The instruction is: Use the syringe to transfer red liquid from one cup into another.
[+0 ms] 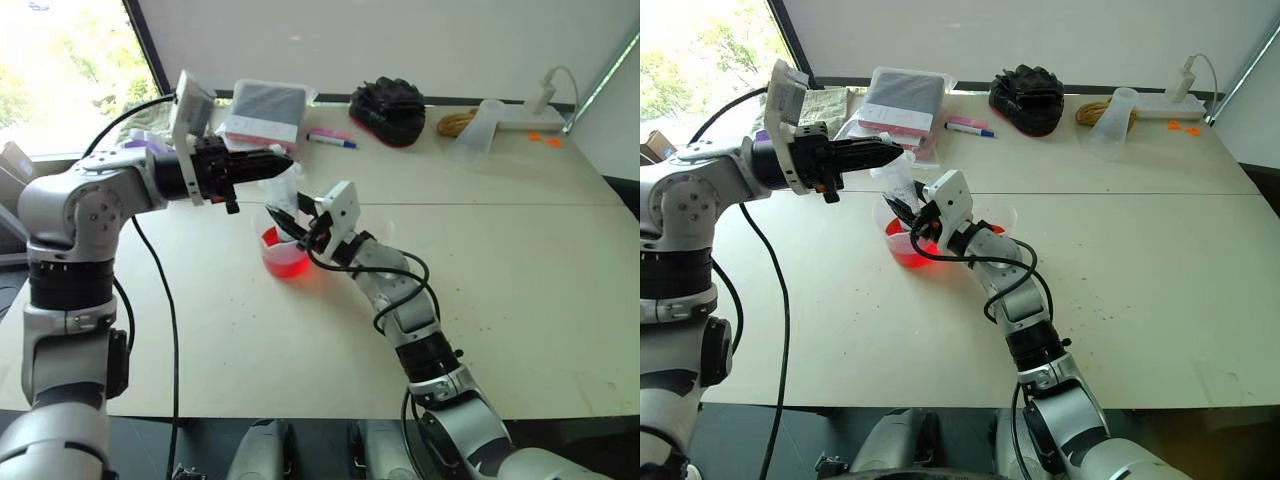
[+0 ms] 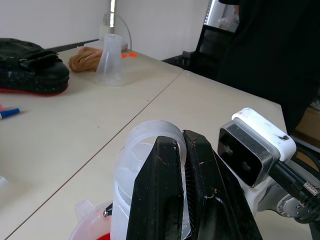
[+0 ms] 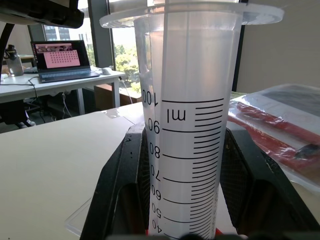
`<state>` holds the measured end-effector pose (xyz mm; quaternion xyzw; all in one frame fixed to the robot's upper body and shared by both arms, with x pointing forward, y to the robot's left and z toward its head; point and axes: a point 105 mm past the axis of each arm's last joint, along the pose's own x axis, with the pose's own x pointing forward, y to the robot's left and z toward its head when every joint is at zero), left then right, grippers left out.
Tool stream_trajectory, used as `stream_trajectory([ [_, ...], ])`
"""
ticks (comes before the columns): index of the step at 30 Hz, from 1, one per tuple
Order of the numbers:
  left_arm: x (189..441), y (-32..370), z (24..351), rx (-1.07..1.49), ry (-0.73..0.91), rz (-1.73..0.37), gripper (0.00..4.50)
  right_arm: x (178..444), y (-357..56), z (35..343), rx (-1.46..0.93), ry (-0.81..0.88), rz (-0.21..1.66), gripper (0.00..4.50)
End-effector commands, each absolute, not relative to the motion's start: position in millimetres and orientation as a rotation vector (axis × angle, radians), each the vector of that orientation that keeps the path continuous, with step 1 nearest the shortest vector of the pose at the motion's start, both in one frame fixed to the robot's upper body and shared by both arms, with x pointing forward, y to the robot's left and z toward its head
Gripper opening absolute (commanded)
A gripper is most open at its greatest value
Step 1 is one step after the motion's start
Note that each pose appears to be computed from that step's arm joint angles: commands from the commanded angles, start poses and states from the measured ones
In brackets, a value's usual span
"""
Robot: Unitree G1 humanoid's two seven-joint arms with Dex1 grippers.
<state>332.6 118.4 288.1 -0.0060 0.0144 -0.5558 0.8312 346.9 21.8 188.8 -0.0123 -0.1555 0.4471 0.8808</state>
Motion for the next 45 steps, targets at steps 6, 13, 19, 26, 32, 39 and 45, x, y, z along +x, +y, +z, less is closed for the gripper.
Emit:
stream_trajectory([
  [6, 319, 117, 334, 0.041, -0.155, -1.206, 0.04, 334, 39, 172, -0.028, -0.276, 1.008, 1.3],
  [13, 319, 119, 342, 0.042, -0.167, -1.2, 0.04, 332, 42, 164, -0.018, -0.254, 1.016, 1.3],
  [19, 319, 121, 347, 0.047, -0.175, -1.191, 0.04, 330, 44, 160, -0.013, -0.243, 1.022, 1.3],
  [26, 320, 123, 352, 0.056, -0.188, -1.178, 0.04, 330, 45, 157, -0.01, -0.236, 1.02, 1.3],
  [32, 321, 125, 353, 0.061, -0.189, -1.173, 0.04, 330, 44, 157, -0.009, -0.233, 1.017, 1.3],
  [39, 319, 125, 339, 0.086, -0.137, -1.179, 0.04, 330, 44, 160, -0.008, -0.241, 1.016, 1.3],
  [45, 319, 126, 330, 0.071, -0.1, -1.177, 1.0, 332, 44, 164, -0.01, -0.252, 1.015, 1.3],
])
